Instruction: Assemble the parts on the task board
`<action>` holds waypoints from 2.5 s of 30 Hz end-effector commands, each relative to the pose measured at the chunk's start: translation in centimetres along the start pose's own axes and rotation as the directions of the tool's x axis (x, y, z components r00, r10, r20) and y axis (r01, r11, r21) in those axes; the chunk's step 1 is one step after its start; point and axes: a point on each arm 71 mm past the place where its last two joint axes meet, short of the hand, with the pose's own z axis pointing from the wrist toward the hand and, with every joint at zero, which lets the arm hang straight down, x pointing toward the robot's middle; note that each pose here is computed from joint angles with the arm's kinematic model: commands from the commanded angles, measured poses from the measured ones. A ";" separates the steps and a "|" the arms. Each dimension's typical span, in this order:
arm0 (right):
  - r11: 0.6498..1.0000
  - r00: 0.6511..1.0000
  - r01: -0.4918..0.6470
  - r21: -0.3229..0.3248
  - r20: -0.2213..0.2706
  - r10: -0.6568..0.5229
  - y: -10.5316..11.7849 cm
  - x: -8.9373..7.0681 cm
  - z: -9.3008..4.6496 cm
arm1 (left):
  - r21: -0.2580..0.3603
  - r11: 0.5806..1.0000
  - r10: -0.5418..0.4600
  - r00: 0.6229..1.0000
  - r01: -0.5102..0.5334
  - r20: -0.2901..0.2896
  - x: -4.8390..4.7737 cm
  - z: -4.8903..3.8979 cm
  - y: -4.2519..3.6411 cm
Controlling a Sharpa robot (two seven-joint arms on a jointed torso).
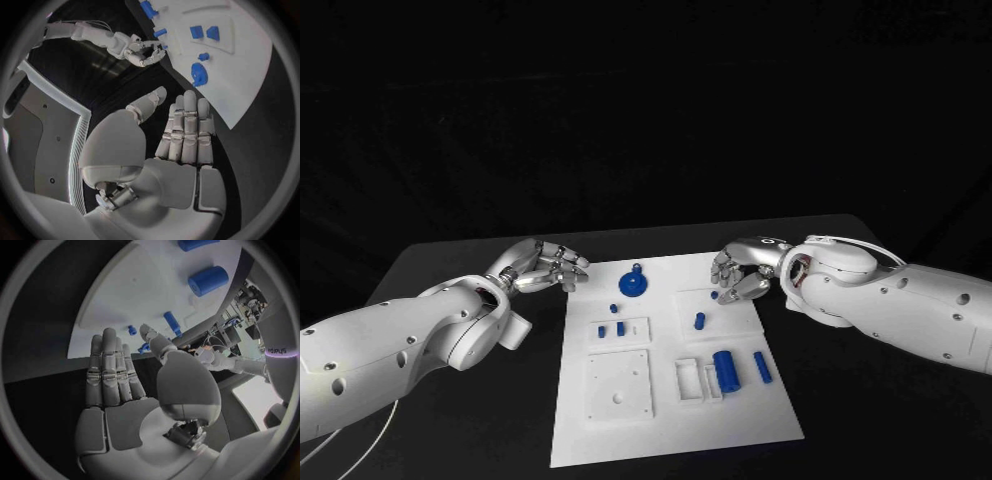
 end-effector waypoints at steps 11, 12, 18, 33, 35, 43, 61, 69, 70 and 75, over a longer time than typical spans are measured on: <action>0.998 0.998 0.063 -0.022 -0.001 -0.063 1.5 1.5 0.7 | 0.032 0.989 -0.145 0.989 0.144 0.035 -0.24 -0.07 -0.27; 0.997 0.998 0.067 -0.022 0.000 -0.067 1.6 1.5 0.7 | 0.033 0.989 -0.145 0.989 0.144 0.034 -0.23 -0.06 -0.28; 0.996 0.996 0.090 -0.020 -0.012 -0.090 1.8 2.1 0.9 | 0.026 0.988 -0.150 0.988 0.149 0.030 -0.20 -0.03 -0.21; 0.979 0.979 0.201 0.007 -0.032 -0.201 1.9 2.7 0.8 | 0.016 0.989 -0.150 0.988 0.150 0.029 -0.43 -0.11 0.00; 0.977 0.977 0.212 0.006 -0.033 -0.211 2.0 2.8 0.8 | 0.016 0.989 -0.150 0.988 0.149 0.029 -0.46 -0.11 0.02; 0.972 0.972 0.236 -0.006 -0.007 -0.236 2.6 2.9 0.9 | 0.013 0.989 -0.149 0.988 0.149 0.031 -0.53 -0.13 0.08; 0.982 0.980 0.189 -0.011 0.069 -0.188 2.2 1.2 1.3 | 0.010 0.989 -0.145 0.988 0.145 0.048 -0.89 0.00 0.31; 0.994 0.983 0.109 -0.023 0.151 -0.104 2.6 -2.4 1.2 | 0.005 0.990 -0.143 0.988 0.143 0.063 -1.42 -0.04 0.61; 0.995 0.983 0.098 -0.026 0.158 -0.093 2.6 -2.8 1.1 | 0.005 0.990 -0.143 0.988 0.143 0.063 -1.42 -0.02 0.62; 0.999 0.985 0.027 -0.033 0.171 -0.021 2.7 -3.9 0.7 | 0.006 0.990 -0.143 0.988 0.143 0.062 -1.36 0.02 0.58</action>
